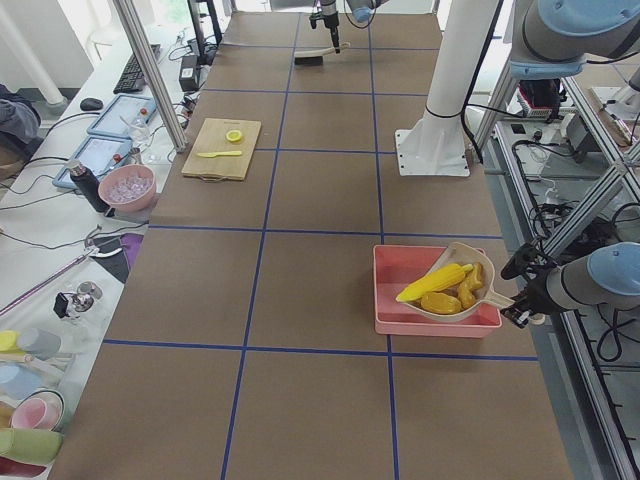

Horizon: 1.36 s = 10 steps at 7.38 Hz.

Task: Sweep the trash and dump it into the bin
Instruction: 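Tip the dustpan with the left gripper to dump the vegetables into the bin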

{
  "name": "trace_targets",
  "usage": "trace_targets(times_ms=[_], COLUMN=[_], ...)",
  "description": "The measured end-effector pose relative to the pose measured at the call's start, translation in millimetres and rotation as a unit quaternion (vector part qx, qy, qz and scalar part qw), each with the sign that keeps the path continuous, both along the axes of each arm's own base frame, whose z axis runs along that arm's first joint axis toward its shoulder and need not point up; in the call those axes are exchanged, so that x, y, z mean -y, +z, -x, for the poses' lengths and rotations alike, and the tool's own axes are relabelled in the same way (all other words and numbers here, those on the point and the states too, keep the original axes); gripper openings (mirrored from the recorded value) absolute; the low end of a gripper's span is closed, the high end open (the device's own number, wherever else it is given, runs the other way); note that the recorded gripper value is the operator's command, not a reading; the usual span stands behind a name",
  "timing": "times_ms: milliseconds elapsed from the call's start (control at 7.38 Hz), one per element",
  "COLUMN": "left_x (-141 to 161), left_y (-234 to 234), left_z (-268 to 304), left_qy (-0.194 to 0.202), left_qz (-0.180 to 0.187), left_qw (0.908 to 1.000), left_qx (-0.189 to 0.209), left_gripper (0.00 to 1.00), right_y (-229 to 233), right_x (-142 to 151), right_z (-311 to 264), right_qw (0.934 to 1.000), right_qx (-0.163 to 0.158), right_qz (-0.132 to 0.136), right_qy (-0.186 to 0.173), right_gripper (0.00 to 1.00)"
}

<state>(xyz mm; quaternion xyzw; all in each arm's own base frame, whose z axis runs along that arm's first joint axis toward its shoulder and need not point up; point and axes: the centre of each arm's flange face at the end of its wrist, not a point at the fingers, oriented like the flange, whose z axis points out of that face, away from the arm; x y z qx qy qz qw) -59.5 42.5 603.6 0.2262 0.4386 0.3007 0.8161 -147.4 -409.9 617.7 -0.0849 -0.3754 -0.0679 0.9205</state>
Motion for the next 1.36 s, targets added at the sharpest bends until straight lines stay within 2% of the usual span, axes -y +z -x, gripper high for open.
trace_targets(times_ms=[542, 949, 1355], left_x=[-6, -10, 1], left_y=[-16, -21, -30], left_z=[-1, -1, 2], left_qy=[0.045, 0.063, 0.079], left_qz=[-0.035, -0.025, -0.013], left_qw=[0.9979, 0.9952, 0.9912], left_qx=[0.03, 0.07, 0.106], left_gripper=[0.0, 0.0, 0.0], right_y=[-6, -10, -14], right_x=[7, 14, 22], right_z=[3, 6, 11], right_qw=[1.0, 0.9999, 0.9999], right_qx=[0.004, 0.007, 0.008], right_qz=[-0.006, -0.009, -0.012], right_qy=[0.001, 0.001, 0.002], right_gripper=[1.0, 1.0, 1.0])
